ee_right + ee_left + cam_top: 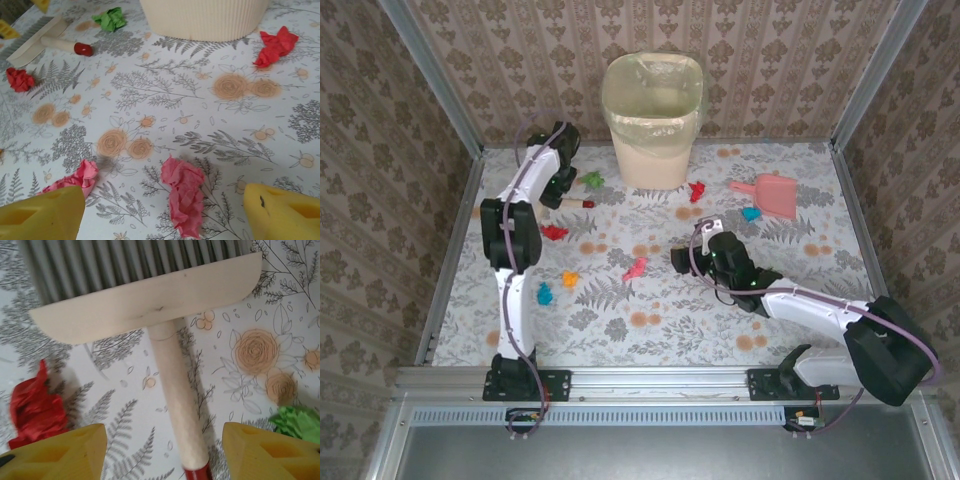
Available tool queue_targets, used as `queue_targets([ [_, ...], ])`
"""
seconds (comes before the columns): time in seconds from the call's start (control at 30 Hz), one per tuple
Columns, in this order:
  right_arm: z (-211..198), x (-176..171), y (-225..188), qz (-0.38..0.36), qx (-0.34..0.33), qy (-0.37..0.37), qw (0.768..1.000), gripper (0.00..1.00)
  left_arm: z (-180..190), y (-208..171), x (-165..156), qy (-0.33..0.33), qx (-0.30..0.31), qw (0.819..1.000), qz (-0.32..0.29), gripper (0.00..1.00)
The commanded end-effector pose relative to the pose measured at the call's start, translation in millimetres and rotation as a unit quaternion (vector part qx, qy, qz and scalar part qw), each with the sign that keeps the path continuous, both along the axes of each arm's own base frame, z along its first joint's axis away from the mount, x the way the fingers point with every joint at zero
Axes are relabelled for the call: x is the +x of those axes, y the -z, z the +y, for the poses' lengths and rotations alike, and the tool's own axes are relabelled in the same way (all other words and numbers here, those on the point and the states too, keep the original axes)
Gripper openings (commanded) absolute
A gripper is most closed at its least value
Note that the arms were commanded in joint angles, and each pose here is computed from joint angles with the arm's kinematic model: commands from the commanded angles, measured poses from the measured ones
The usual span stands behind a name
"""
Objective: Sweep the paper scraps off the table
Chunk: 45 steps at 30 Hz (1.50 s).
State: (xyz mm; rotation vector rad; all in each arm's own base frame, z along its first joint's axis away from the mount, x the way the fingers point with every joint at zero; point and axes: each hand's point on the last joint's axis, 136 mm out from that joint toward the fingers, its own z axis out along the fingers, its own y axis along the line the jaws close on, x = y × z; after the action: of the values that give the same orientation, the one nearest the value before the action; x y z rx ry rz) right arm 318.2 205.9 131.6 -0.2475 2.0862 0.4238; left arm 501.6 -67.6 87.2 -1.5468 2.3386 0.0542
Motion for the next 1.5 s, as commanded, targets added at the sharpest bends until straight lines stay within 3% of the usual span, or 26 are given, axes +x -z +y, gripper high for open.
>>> queue_targets([
  [0.0, 8.3, 4.1, -11.0, -0.023, -0.010, -0.010, 1.000, 0.84, 9.8, 7.8, -15.9, -0.009, -0.004, 0.998, 0.063, 0.63],
  [0.67, 20.9, -3.6, -17.5, -0.039, -0.018, -0.038, 0.998, 0.84, 17.3, 64.5, 12.7, -0.019, -0.060, 0.996, 0.063, 0.65],
  [0.8, 20.0, -3.9, -17.8, -0.041, -0.019, -0.037, 0.998, 0.84, 17.3, 76.3, 14.3, -0.025, -0.072, 0.995, 0.071, 0.54],
  [0.97, 20.6, -4.7, -18.5, -0.042, -0.018, -0.039, 0.998, 0.84, 21.9, 83.0, 15.2, -0.032, -0.071, 0.994, 0.075, 0.48],
  [1.47, 20.5, -5.5, -21.4, -0.046, -0.019, -0.041, 0.998, 0.84, 28.6, 73.2, 27.2, -0.046, -0.104, 0.992, 0.051, 0.00],
])
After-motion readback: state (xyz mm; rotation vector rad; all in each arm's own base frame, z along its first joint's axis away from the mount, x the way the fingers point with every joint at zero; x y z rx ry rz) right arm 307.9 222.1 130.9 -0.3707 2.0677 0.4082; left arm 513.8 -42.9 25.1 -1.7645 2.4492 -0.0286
